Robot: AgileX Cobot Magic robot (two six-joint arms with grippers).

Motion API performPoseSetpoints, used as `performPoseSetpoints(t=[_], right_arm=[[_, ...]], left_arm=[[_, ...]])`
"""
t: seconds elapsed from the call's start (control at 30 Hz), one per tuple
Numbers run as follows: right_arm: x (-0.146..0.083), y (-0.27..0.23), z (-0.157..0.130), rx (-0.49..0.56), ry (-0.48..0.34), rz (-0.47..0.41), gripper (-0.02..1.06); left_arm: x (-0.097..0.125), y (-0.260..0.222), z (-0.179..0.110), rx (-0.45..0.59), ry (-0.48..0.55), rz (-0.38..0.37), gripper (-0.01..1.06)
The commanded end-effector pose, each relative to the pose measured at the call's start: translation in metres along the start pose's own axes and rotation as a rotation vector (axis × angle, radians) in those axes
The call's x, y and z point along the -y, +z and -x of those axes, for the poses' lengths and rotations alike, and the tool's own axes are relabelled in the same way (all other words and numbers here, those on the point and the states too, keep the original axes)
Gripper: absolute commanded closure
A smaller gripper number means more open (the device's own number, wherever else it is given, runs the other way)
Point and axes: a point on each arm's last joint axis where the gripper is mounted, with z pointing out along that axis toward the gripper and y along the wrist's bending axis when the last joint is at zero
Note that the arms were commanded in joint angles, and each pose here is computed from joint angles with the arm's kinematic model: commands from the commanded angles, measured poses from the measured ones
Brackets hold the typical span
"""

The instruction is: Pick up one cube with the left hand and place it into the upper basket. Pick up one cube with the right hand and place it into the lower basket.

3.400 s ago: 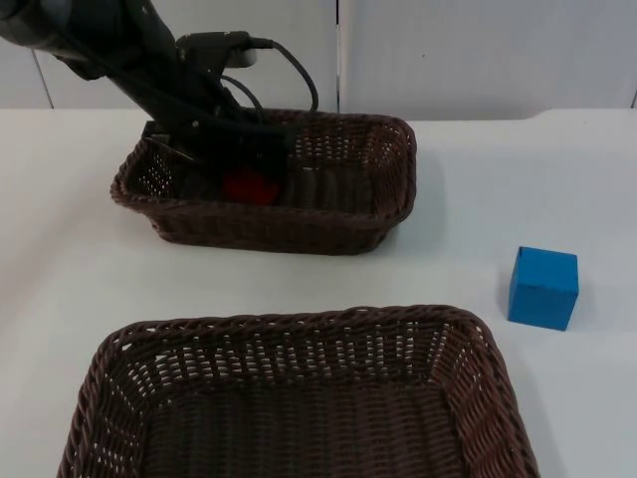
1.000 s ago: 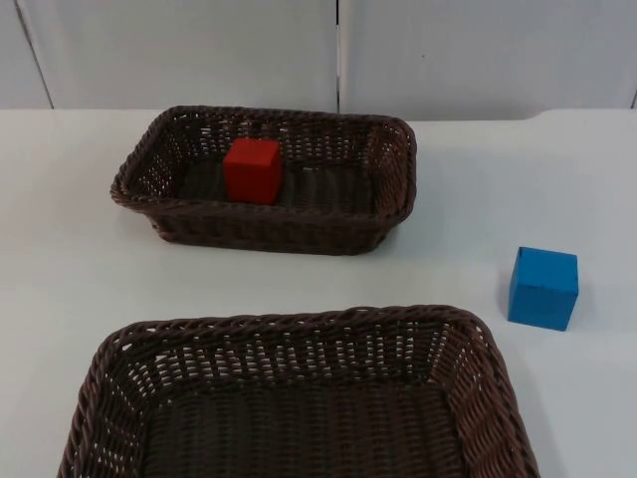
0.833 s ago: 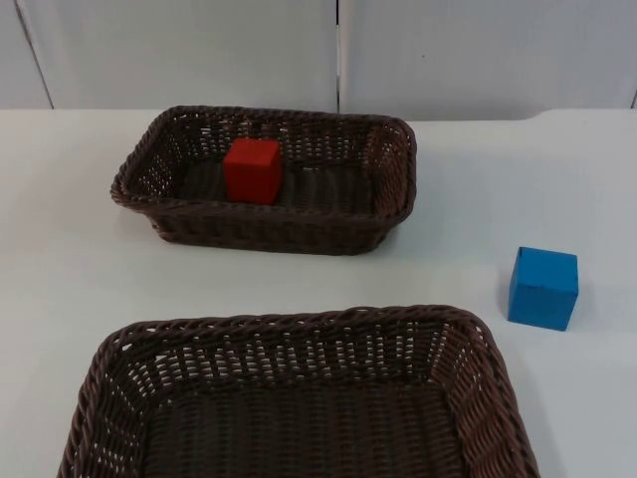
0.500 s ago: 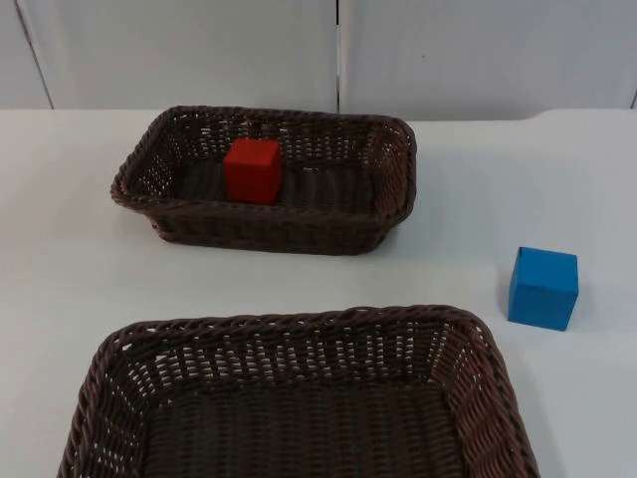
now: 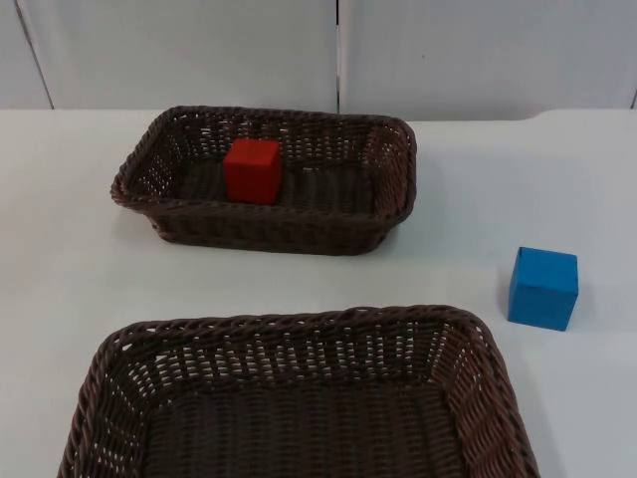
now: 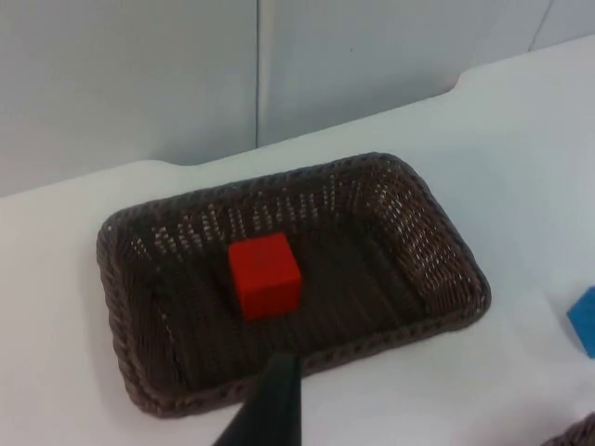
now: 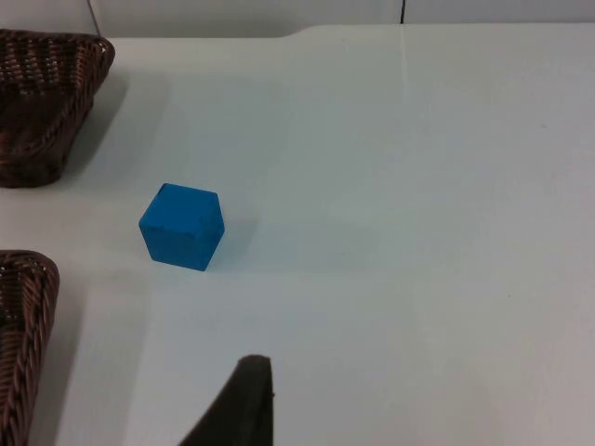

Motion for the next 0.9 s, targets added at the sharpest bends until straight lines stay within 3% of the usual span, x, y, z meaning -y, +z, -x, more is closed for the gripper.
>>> performPoseSetpoints(t=[0.0,0.33,0.87], right_arm=[[0.0,0.0,0.0,0.003,0.001,-0.004,0.0],[0.0,0.0,0.0,0.003,0.001,-0.004,0.0],[0.0,0.0,0.0,0.003,0.001,-0.004,0.0]], left_arm=[[0.003,-0.008,-0.007,0.008,0.008,0.002,0.13],[0.011,-0.034,-0.044,0.027,0.015,0.006,0.13],[0.021,-0.061,-0.059,0.025,0.031,-0.025,0.13]])
